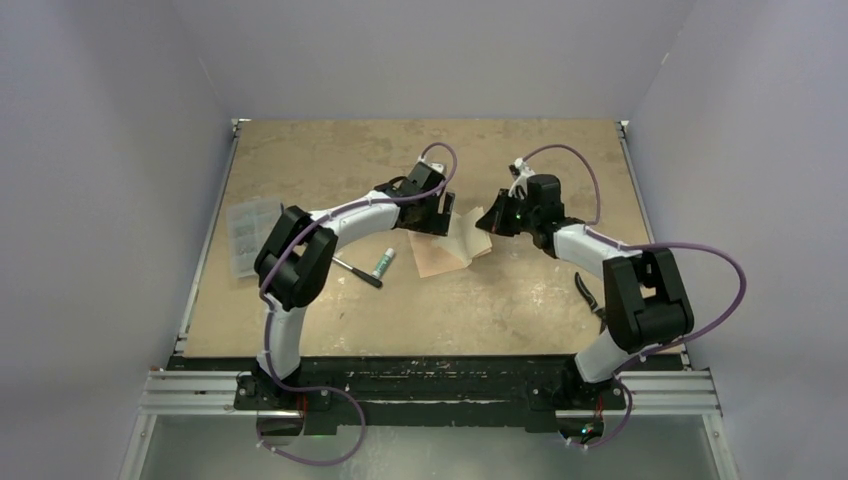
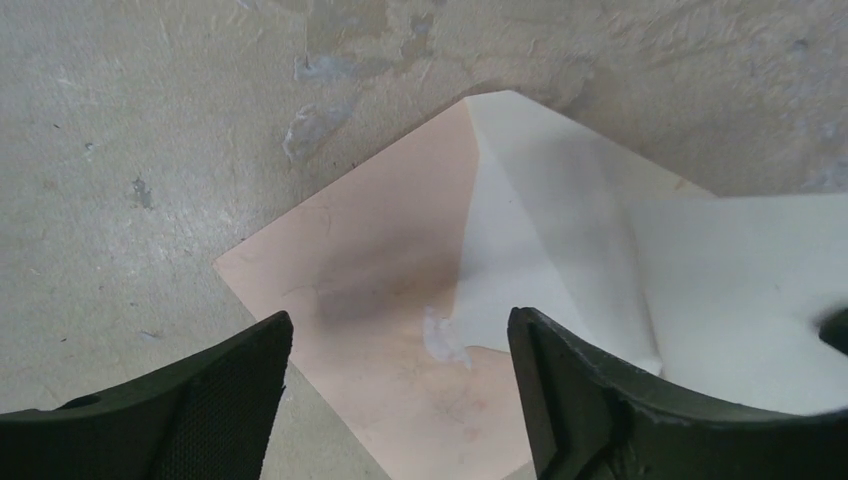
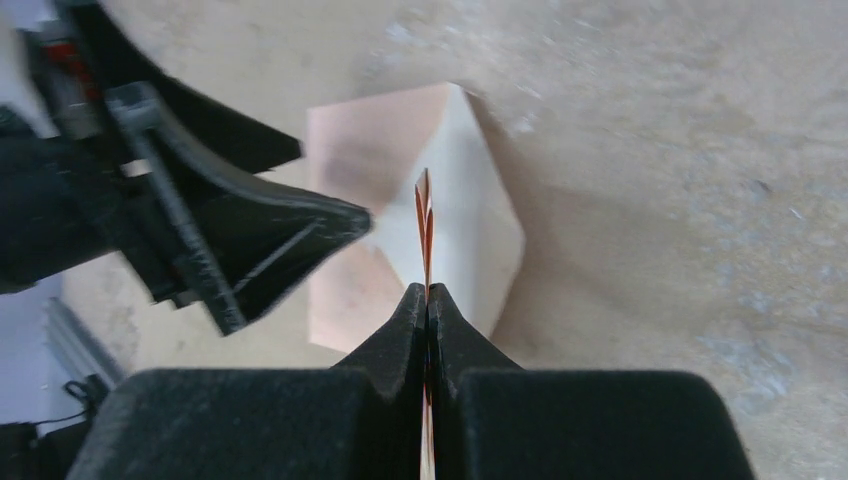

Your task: Place the letter into the envelope and seal it

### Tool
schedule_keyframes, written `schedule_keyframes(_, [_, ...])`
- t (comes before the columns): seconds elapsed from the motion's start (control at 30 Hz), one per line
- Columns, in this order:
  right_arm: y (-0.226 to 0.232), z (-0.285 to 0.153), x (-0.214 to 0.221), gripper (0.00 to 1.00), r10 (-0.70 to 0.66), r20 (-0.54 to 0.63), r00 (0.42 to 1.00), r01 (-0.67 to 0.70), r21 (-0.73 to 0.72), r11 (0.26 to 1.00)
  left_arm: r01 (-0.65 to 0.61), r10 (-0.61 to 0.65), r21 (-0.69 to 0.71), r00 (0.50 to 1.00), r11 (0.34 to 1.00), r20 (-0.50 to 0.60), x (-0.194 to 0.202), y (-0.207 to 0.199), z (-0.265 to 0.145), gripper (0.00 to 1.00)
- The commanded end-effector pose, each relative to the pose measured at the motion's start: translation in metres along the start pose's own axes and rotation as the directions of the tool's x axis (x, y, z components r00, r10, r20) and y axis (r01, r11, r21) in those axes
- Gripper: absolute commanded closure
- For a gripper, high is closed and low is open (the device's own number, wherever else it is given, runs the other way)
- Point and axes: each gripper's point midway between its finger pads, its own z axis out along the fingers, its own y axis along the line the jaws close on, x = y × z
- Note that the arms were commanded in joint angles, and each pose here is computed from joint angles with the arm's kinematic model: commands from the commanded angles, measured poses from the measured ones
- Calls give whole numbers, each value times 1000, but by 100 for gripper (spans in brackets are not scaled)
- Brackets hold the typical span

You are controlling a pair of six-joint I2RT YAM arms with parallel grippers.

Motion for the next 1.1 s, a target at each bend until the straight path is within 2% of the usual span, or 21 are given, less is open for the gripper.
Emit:
schedule_keyframes(0.0, [55,-25,-50,100,-21,120,993,40,-162,986,84,-83,-6,996,996,39,-30,-5,-28,18])
schedule_keyframes(0.13, [62,-29,-56,100,-10,154,988,39,-188,981,117,-116,-15,992,993,54,-30,-1,-36,7])
schedule_keyframes(0.2, [63,-25,-62,100,3,188,982,34,-195,980,115,-113,-40,992,993,59,-26,8,-40,7])
schedule_keyframes(0.23, [60,-21,-63,100,14,198,980,25,-192,981,119,-116,-40,991,992,61,-25,12,-41,9])
schedule_keyframes(0.33, [47,-7,-65,100,13,227,974,24,-161,987,134,-135,41,991,990,16,-14,14,-41,33])
schedule_keyframes(0.47, [39,4,-57,100,-30,230,973,71,-170,983,144,-142,100,990,985,-23,-2,14,-32,47])
schedule_keyframes(0.7, [24,12,-36,100,-125,209,970,158,-151,976,152,-149,57,987,987,-58,10,20,-12,55])
schedule_keyframes(0.9, [17,15,-30,100,-178,285,942,227,-152,962,184,-184,-4,978,983,-102,28,31,-3,54])
schedule_keyframes(1.07, [8,23,-16,100,-181,289,940,235,-166,958,196,-203,-68,972,978,-116,39,42,1,53])
